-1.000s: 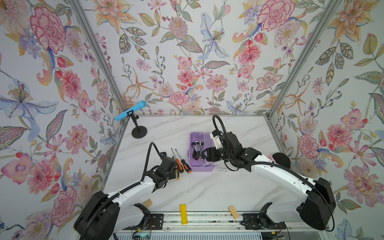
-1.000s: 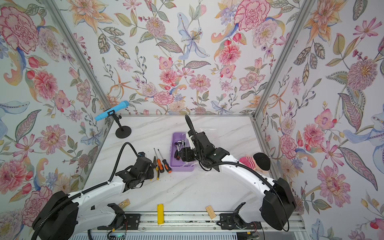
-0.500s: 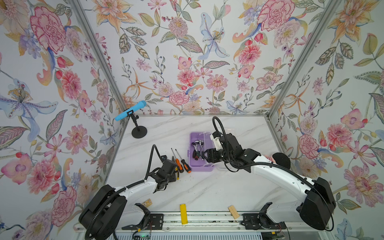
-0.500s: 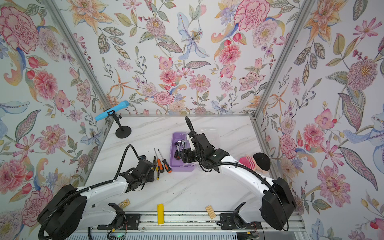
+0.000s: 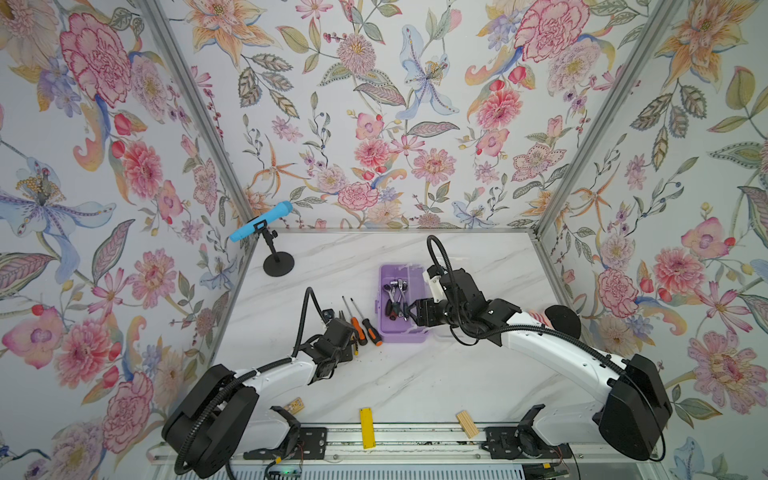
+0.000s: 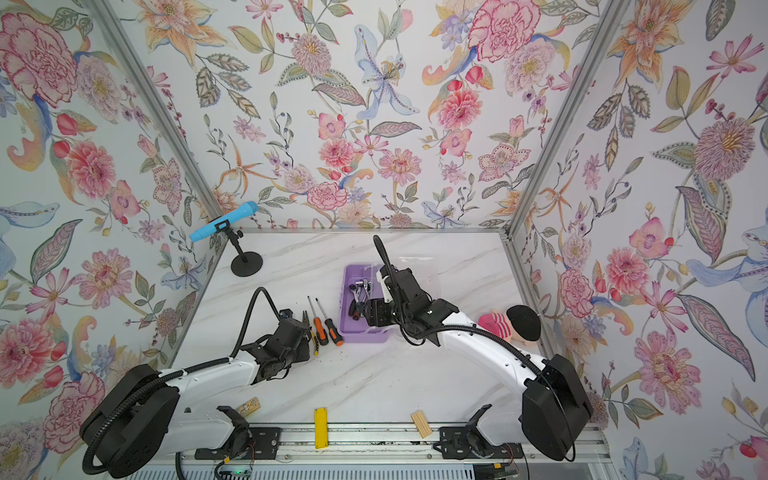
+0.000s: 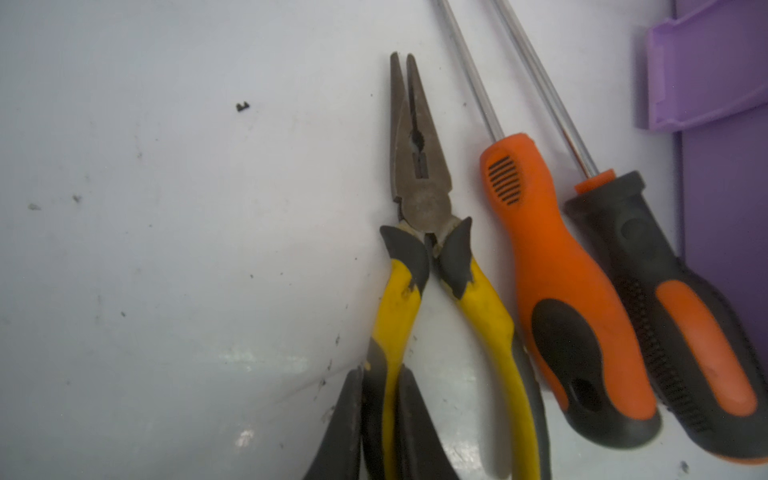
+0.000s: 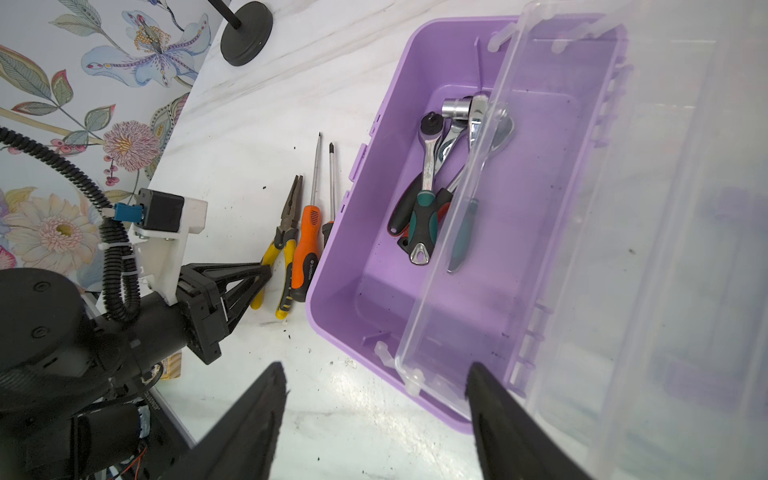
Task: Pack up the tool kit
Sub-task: 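Move the left gripper over the yellow pliers and close on their handles, then lift the yellow pliers with the left gripper and lower them into the box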
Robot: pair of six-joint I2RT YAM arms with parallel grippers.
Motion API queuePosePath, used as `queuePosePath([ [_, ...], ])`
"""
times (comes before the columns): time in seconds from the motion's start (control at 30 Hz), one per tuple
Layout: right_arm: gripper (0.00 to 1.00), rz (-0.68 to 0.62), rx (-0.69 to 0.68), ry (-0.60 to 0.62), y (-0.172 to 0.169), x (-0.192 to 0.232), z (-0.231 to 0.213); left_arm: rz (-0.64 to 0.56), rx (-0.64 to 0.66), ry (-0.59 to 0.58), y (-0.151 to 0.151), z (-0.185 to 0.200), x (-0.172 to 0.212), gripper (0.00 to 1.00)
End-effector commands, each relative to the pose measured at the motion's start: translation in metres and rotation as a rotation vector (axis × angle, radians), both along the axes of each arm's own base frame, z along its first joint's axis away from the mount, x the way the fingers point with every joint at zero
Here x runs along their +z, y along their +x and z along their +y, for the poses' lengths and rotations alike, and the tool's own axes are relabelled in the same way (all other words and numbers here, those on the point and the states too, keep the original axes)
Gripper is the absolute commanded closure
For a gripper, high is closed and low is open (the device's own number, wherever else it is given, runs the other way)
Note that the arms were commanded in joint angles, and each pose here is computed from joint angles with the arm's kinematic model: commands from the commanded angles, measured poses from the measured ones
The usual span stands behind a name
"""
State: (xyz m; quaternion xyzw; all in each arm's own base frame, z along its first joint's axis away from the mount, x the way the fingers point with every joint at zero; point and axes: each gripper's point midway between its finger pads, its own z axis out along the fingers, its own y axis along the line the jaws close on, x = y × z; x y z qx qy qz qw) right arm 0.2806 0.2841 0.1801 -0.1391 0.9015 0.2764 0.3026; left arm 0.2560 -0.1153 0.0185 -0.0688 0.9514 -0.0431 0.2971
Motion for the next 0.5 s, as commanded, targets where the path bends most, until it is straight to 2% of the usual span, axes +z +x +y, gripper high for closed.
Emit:
queuePosePath([
  [0.0, 0.3, -0.019, -0.028, 0.012, 0.003, 0.005, -0.005, 0.01, 0.018, 0.057, -0.007, 0.013, 0.006, 1.0],
  [0.23, 0.3, -0.051, -0.04, 0.037, 0.007, 0.021, -0.008, -0.084, 0.023, 0.091, 0.003, 0.02, 0.061, 1.0],
  [0.33, 0.3, -0.079, -0.061, 0.053, 0.01, 0.034, -0.014, -0.142, -0.001, 0.054, 0.014, 0.008, 0.091, 1.0],
  [0.47, 0.3, -0.138, -0.135, 0.066, 0.022, 0.053, -0.037, -0.196, -0.07, 0.008, 0.033, -0.024, 0.122, 1.0],
])
